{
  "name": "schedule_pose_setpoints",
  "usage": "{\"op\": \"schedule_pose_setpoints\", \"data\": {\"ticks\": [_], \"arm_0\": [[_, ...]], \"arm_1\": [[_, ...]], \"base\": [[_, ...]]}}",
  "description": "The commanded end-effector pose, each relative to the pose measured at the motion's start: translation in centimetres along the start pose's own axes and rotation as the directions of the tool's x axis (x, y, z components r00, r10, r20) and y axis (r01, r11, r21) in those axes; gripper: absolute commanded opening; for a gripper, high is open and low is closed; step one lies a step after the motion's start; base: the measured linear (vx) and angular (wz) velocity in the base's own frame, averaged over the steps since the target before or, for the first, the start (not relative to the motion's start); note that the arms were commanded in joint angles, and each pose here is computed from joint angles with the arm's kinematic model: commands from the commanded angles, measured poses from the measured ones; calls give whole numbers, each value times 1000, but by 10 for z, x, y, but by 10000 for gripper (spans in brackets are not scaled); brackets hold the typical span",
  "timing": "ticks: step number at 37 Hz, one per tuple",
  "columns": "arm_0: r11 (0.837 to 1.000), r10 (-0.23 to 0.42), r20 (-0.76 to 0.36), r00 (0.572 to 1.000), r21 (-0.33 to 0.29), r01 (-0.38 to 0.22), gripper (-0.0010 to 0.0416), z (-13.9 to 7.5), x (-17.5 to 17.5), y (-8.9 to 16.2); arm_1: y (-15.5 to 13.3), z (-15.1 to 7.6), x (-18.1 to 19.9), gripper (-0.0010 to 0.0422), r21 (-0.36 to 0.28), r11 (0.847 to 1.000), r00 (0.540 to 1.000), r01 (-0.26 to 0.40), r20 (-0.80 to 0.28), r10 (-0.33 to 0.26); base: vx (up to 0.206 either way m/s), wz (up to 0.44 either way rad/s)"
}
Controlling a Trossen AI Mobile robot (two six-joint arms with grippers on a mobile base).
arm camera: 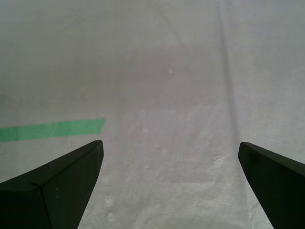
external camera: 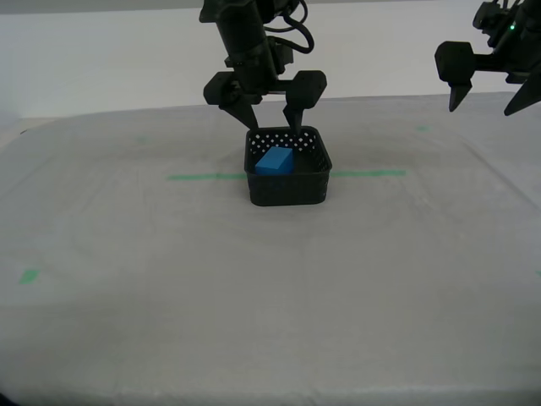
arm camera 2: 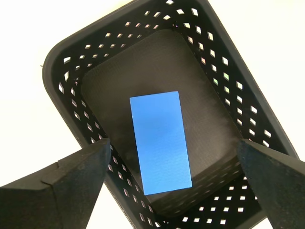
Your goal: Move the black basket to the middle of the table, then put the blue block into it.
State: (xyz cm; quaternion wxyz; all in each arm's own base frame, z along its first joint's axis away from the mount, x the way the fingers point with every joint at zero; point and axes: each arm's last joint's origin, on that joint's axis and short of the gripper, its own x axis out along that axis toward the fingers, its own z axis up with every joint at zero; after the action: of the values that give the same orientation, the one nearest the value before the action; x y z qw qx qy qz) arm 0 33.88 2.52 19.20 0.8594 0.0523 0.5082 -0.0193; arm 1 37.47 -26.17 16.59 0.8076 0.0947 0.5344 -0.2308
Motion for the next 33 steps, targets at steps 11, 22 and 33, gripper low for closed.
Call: {"op": "schedule_pose_setpoints", "data": {"ticks": [11,22,33], "arm_0": [[1000,1,3,1000,-1,-1,398,0,0,0],[1000,1,3,1000,0,-1,399,0,0,0],[1000,1,3,1000,-1,-1,399,0,0,0]], "arm_1": [[-1,-1,0,403,1,1000,1000,7,-9,-7],[-1,0,0,399,2,1000,1000,14,-7,-14],[-2,1,-1,398,3,1000,1000,27,-2,-27]], "base": [[0,0],[0,0],[0,0]]}}
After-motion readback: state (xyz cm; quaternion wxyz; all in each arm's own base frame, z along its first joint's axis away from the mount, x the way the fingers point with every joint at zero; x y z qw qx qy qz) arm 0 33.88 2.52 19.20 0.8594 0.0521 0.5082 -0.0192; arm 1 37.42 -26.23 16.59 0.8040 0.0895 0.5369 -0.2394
